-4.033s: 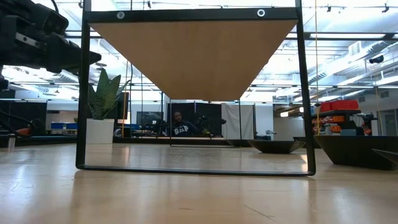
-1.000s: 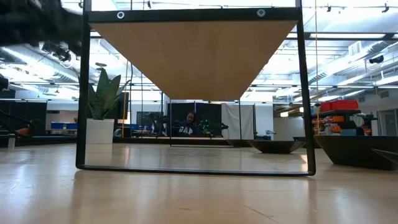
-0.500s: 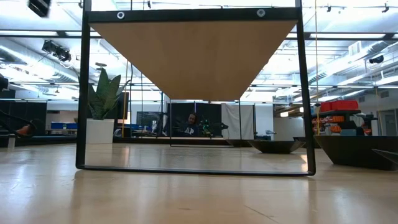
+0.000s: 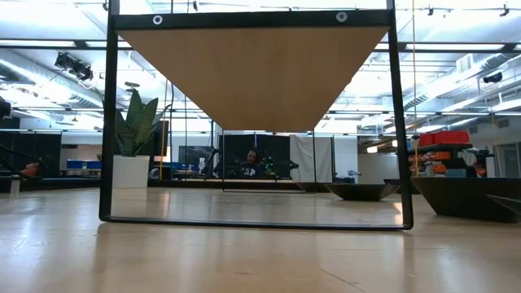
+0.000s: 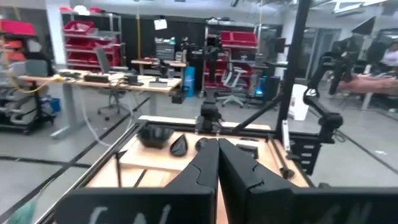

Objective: Pick & Place Mini shaped plates
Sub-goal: Stack the distorted square plate on top of the distorted square plate on the shelf

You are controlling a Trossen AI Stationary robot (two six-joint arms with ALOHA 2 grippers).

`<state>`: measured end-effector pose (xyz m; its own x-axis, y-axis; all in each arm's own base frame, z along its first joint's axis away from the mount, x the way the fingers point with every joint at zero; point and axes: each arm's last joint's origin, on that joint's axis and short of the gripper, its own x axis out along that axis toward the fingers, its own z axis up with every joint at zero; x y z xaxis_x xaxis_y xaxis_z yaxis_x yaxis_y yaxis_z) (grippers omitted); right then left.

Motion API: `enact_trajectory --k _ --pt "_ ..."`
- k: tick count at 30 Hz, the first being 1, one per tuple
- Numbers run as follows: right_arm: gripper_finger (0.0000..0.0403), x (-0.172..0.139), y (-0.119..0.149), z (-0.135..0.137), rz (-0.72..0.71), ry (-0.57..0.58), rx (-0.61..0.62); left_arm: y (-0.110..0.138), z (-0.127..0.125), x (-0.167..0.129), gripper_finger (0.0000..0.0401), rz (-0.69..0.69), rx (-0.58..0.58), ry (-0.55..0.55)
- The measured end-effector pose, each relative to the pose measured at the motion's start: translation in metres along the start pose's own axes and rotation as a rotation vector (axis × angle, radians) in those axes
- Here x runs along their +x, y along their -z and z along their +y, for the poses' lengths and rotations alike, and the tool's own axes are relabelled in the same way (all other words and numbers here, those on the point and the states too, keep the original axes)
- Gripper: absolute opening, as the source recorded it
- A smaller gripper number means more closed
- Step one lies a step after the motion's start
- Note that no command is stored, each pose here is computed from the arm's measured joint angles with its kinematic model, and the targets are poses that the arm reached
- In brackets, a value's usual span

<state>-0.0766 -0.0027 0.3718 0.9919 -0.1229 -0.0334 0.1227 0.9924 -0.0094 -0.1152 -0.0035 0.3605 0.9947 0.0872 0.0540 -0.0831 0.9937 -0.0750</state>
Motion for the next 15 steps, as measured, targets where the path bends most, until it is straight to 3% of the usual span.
enact_trajectory --k 15 --pt "0.0034 0.0 0.0 0.0 0.0 0.0 0.0 0.0025 0.0001 -0.0071 0.0014 0.039 0.002 0.013"
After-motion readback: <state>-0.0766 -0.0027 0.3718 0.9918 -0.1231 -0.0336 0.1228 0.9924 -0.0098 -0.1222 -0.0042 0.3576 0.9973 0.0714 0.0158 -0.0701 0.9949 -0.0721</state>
